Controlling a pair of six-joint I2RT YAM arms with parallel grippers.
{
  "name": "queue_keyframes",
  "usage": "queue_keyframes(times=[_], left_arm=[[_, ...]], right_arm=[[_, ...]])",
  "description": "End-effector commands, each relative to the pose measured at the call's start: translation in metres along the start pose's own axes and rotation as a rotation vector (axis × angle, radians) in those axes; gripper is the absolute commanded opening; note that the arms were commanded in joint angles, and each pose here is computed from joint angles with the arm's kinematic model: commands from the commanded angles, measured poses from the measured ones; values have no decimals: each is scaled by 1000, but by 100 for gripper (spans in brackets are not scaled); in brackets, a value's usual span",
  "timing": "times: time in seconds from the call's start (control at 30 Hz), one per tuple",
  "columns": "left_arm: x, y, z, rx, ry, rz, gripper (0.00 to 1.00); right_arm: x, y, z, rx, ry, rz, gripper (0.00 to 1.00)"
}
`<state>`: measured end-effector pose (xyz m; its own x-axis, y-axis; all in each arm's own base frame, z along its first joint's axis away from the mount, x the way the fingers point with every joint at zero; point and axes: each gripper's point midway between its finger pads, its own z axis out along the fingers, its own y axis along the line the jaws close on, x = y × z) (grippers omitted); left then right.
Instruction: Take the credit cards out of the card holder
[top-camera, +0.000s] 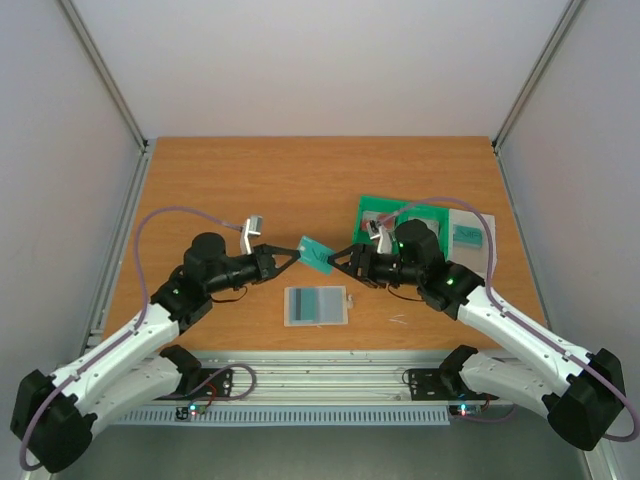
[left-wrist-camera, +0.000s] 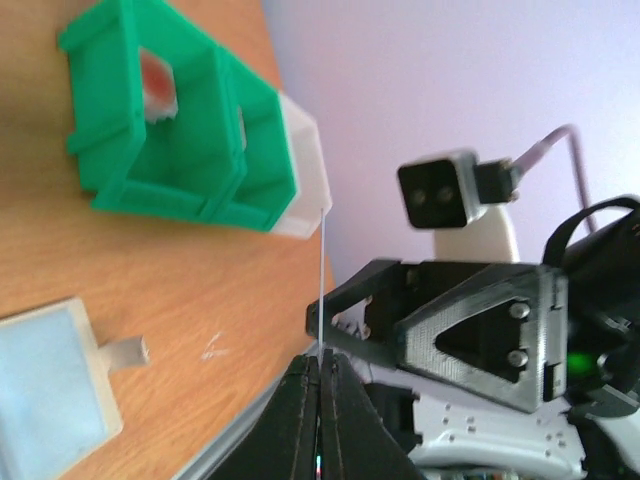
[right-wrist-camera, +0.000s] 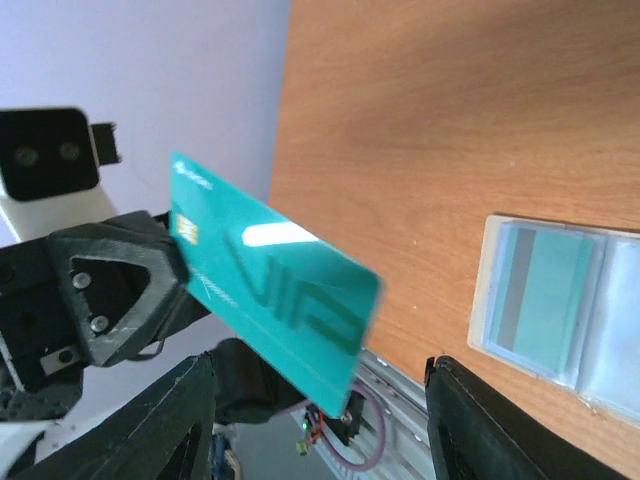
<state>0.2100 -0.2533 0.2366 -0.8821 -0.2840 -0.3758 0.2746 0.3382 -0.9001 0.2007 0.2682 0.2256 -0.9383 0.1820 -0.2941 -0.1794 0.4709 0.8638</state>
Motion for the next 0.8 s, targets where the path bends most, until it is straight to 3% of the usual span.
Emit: queue_keyframes(times=[0.0, 0.17, 0.43, 0.67, 0.77], left_arm=[[-34, -26, -16, 65, -200, 36, 0], [-52, -33, -30, 105, -336, 16, 0], [-57, -35, -28, 132, -358, -8, 0], [-55, -33, -27, 146, -354, -26, 0], [-54, -30, -27, 140, -356, -29, 0]], right_arm=[[-15, 16, -3, -52, -82, 51, 59], [-20, 30, 3, -121, -83, 59, 59], [-31, 52, 13, -245, -93, 74, 54], [-33, 57, 24, -284, -83, 83, 38], [-34, 57, 25, -290, -84, 81, 25]])
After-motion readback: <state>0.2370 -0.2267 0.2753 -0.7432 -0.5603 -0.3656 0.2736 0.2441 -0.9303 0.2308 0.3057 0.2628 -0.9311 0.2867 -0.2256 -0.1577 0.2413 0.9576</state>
